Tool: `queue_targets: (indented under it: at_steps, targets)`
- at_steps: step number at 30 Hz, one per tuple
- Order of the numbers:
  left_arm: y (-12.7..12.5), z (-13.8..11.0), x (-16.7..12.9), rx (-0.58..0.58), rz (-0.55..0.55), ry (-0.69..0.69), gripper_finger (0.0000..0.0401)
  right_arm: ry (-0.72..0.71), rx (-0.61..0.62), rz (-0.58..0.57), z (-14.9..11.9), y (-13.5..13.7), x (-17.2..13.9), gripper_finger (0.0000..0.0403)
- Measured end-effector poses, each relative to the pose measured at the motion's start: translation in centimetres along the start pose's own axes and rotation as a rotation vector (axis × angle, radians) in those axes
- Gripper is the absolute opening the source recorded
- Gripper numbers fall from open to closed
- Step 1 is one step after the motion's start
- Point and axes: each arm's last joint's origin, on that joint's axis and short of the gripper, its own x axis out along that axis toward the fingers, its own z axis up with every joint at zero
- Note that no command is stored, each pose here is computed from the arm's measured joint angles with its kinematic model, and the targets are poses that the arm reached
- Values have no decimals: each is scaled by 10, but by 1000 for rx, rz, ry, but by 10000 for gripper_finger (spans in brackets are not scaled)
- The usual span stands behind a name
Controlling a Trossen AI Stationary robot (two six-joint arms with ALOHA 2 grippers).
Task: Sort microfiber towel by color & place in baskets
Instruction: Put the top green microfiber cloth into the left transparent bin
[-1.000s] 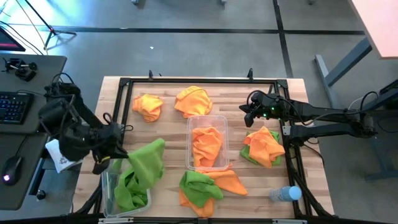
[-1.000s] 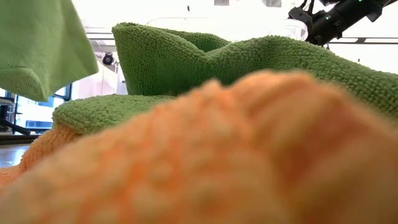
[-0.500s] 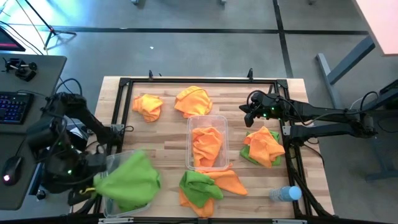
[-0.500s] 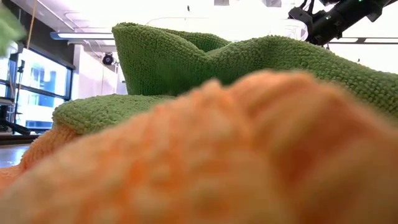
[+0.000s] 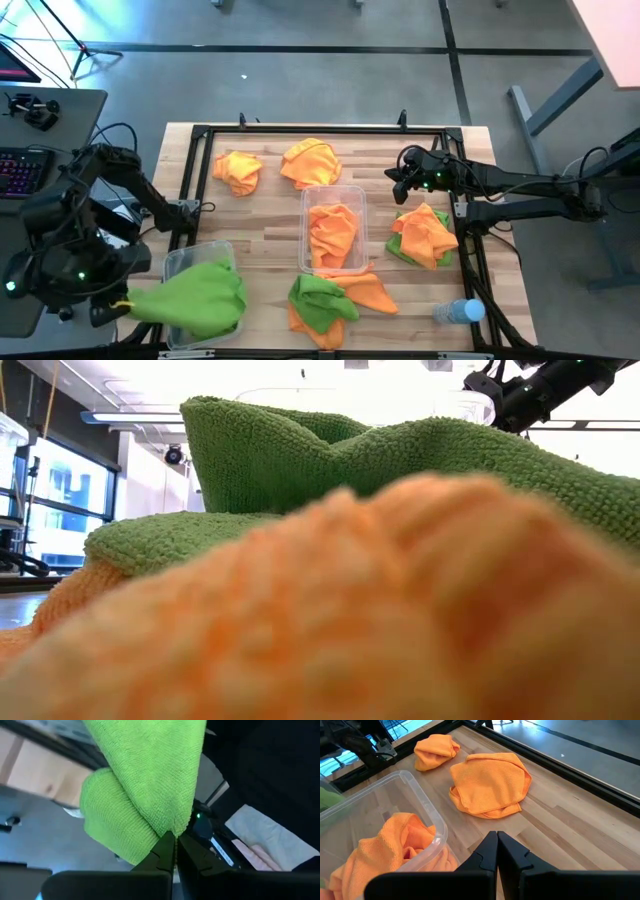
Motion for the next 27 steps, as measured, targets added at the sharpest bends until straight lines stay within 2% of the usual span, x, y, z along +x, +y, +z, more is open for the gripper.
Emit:
queue_targets:
  at_steps: [4,7,11,17,20,22,27]
  targets:
    - [7,-7,-6,-56,20,79,0,0,0,0,0,0,0,0]
    - [13,-10,-10,-68,8,80,0,0,0,0,0,0,0,0]
    - [13,-5,-14,50,-72,-73,0,0,0,0,0,0,0,0]
    - [4,16,-17,290,-129,-408,0,0,3,0,0,0,0,0]
    - [2,25,-12,397,-85,-550,0,0,22,0,0,0,0,0]
    - [2,31,-4,453,-28,-597,0,0,40,0,0,0,0,0]
    - [10,41,41,487,173,-522,0,1,63,1,0,0,0,0]
